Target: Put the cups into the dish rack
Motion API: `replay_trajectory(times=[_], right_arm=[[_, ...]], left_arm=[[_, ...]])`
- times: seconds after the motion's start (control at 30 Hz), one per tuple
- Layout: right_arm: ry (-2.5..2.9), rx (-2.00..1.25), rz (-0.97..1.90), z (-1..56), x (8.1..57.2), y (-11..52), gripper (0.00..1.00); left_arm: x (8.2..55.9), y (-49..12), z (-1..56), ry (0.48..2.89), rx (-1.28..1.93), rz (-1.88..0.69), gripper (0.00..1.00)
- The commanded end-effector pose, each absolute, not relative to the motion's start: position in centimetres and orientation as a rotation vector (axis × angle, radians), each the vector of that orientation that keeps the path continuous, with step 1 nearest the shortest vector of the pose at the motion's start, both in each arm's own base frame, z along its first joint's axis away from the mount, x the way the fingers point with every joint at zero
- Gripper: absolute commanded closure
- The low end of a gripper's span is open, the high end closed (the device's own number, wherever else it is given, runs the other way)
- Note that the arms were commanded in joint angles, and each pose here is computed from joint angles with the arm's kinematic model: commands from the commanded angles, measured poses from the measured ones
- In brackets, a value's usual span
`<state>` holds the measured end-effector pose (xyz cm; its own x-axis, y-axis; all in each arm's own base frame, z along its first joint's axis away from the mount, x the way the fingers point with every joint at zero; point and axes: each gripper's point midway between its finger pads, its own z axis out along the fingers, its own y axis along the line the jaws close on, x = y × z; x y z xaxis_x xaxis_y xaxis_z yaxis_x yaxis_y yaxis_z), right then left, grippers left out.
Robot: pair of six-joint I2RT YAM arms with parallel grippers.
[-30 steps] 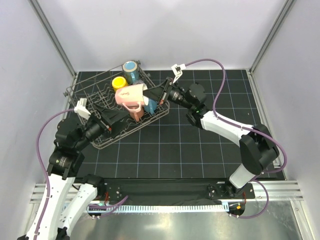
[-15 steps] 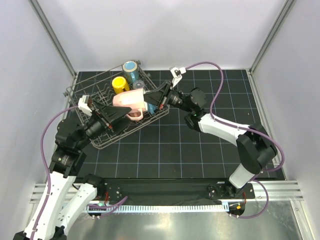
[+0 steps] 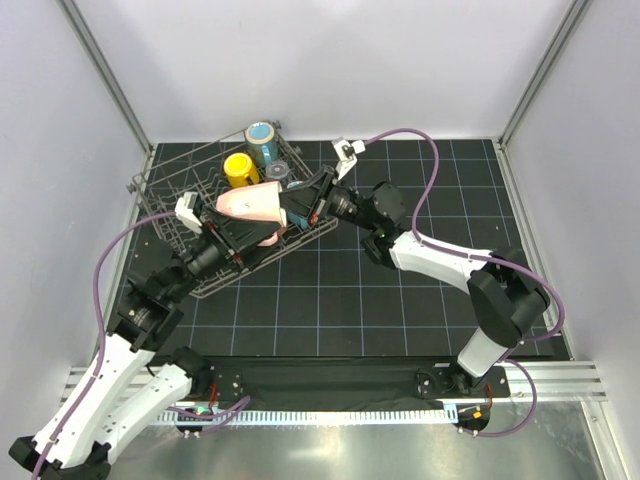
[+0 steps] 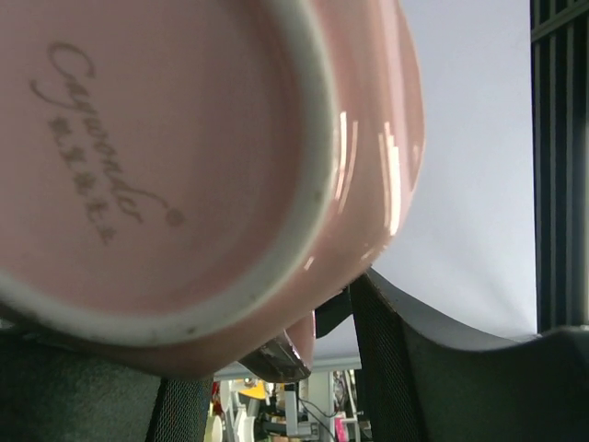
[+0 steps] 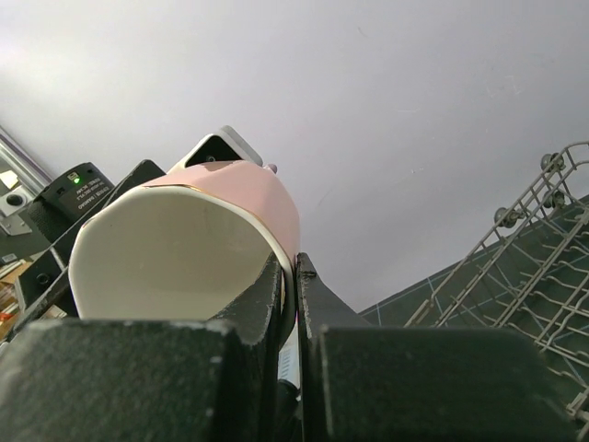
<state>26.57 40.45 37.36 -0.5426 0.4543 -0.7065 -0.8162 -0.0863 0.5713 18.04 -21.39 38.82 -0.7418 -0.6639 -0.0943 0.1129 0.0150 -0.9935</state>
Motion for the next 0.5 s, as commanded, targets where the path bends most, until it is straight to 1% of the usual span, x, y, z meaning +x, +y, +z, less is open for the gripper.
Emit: replay_trajectory(times=[0.0, 0.13, 0.2, 0.37, 0.47], right_arm=[[0.985, -0.443, 1.786, 43.3, 24.7, 38.6, 0.96], [0.982, -0.449, 1.784, 42.9, 24.1, 38.6, 0.96], [0.986, -0.461, 1.768, 42.7, 24.0, 38.8, 0.96], [1.006, -0.481, 1.745, 42.3, 23.4, 39.8, 0.96], [1.001, -0.494, 1.743, 42.4, 23.3, 40.2, 0.96]], left_arm=[[18.1, -20.5, 41.0, 1.603, -0.551, -1.790, 0.46], [18.4, -19.7, 40.7, 1.567, -0.604, -1.774, 0.46], [18.5, -19.4, 40.4, 1.556, -0.626, -1.771, 0.50], [18.7, -19.5, 40.5, 1.538, -0.630, -1.791, 0.54], [18.8, -19.4, 40.7, 1.527, -0.632, -1.789, 0.60]])
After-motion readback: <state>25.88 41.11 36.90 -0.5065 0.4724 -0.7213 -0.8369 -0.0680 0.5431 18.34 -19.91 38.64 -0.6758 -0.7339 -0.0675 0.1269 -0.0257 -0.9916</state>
